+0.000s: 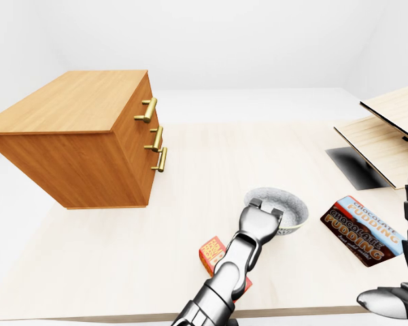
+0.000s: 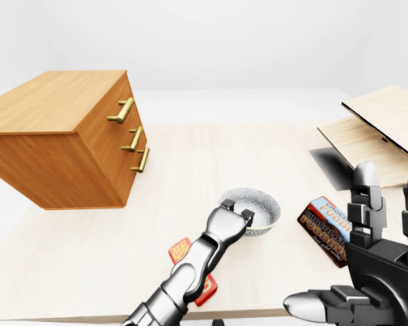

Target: Close the top drawer of the cabinet and put the bowl on top of it.

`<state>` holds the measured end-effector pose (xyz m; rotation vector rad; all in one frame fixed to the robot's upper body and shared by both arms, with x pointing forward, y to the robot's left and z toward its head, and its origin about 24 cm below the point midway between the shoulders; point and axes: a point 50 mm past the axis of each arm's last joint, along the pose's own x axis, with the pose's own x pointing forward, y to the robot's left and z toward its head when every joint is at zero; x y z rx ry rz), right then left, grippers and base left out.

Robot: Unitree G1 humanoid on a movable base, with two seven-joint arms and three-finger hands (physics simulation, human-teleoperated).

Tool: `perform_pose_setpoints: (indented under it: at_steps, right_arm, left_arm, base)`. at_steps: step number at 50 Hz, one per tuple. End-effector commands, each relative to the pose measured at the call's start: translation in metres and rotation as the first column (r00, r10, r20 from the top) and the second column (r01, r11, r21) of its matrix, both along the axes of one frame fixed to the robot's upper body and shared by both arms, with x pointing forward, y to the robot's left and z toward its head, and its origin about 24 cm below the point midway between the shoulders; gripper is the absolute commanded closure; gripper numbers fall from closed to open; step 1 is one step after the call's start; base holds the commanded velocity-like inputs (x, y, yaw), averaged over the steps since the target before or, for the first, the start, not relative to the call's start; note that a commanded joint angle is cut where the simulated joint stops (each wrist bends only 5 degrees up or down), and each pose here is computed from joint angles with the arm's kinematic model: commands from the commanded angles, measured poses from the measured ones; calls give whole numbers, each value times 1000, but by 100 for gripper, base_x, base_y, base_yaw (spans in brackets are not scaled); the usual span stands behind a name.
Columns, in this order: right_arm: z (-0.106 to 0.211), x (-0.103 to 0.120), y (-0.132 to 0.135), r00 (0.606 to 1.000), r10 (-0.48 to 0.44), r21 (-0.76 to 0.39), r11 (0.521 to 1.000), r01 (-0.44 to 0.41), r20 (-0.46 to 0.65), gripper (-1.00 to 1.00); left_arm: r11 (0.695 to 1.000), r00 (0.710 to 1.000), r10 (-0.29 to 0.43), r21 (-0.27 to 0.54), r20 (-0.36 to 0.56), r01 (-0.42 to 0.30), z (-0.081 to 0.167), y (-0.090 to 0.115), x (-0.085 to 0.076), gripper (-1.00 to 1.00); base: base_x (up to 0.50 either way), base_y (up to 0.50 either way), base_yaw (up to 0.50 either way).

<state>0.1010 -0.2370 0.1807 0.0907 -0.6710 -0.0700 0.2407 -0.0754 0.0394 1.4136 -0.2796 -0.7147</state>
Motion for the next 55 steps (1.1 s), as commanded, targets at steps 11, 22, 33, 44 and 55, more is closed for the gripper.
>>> perform_pose_setpoints:
  at_steps: [11,22,33,44,55]
  right_arm:
    - [0,-1,1,1000,6,-5,1000,-6,-2,-100]
    - [-1,2,1,1000,5,-5,1000,-5,-5,-100]
    - [-2,3,2,1000,11,-5,1000,-11,-15,-100]
    - [-2,4,3,1000,13,-8,1000,-14,-16,-100]
    - [-3,3,4,1000,19,-11,1000,-19,-20,-100]
  left_arm:
    - [1000,1000,4,3,21,-4,6,1,0,100]
    - [999,998,16,-45,53,-13,40,5,7,100]
    - [997,996,24,-79,82,-17,64,9,10,100]
    - [992,992,58,-120,116,-44,99,22,23,100]
    - [980,983,84,-190,161,-52,144,36,37,100]
  base:
    - [0,0,0]
    - [0,0,0]
    - [0,0,0]
    - [0,0,0]
    - [0,0,0]
